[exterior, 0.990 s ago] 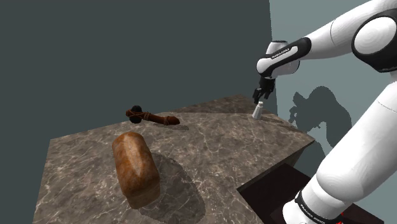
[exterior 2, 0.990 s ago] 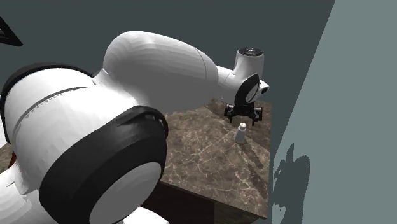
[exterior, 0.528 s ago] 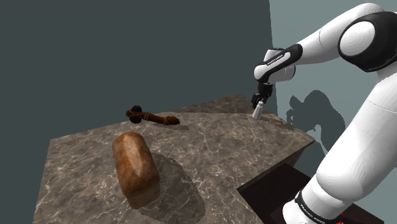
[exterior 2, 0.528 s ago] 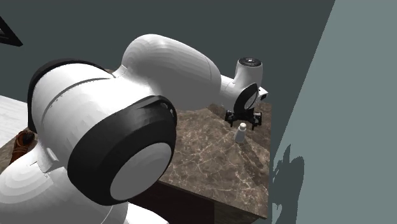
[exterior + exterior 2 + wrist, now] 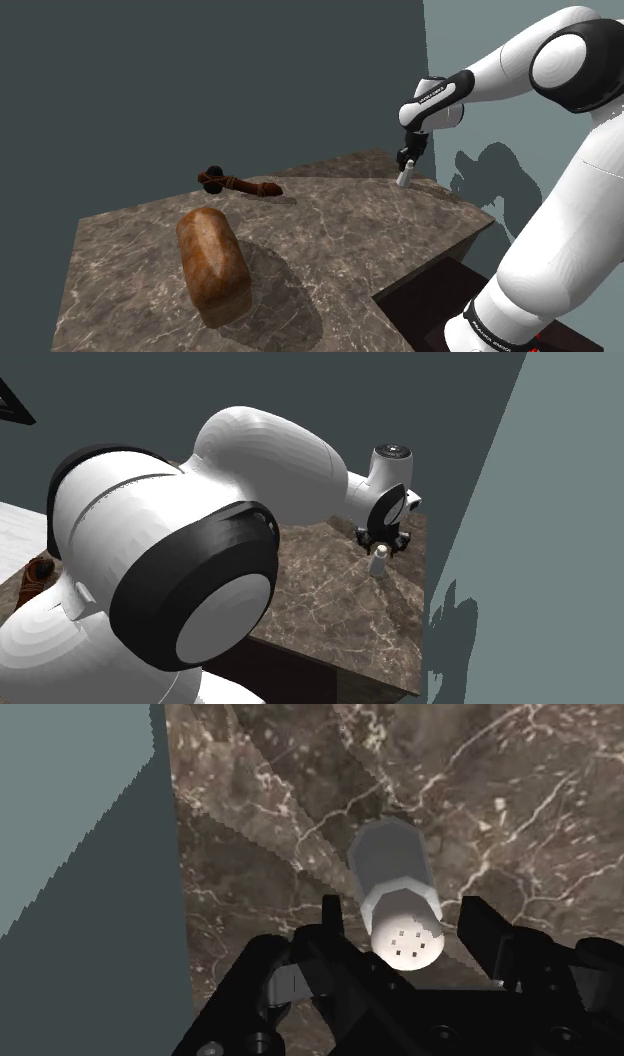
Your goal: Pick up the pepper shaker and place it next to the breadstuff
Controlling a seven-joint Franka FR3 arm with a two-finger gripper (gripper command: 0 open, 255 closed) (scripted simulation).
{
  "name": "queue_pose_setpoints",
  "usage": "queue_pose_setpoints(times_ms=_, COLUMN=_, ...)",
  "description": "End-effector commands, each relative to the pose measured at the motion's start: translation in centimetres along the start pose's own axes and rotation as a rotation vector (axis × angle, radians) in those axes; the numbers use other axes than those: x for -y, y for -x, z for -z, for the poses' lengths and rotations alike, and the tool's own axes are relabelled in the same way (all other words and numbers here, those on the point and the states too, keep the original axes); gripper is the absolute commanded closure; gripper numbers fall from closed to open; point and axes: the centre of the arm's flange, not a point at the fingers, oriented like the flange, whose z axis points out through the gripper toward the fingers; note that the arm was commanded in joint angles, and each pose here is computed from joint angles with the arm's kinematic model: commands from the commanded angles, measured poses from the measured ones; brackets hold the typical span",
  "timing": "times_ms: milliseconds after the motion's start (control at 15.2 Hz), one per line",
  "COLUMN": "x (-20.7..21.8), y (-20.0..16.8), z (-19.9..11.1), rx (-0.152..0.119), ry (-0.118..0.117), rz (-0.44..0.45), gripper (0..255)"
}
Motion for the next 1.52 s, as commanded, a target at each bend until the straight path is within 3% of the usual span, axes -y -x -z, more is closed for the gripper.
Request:
queue_pose_setpoints(times_ms=0, x=0.0, y=0.0, z=0.0, rx=0.0, ry=0.0, rz=0.0, gripper=255)
queue_pose_setpoints(times_ms=528, x=0.0, y=0.0, z=0.0, rx=0.0, ry=0.0, rz=0.0, gripper=255)
queue_pose_setpoints(times_ms=1452, x=-0.9, y=-0.3, z=7.3, rx=0.0, ry=0.0, rz=0.0, gripper=255)
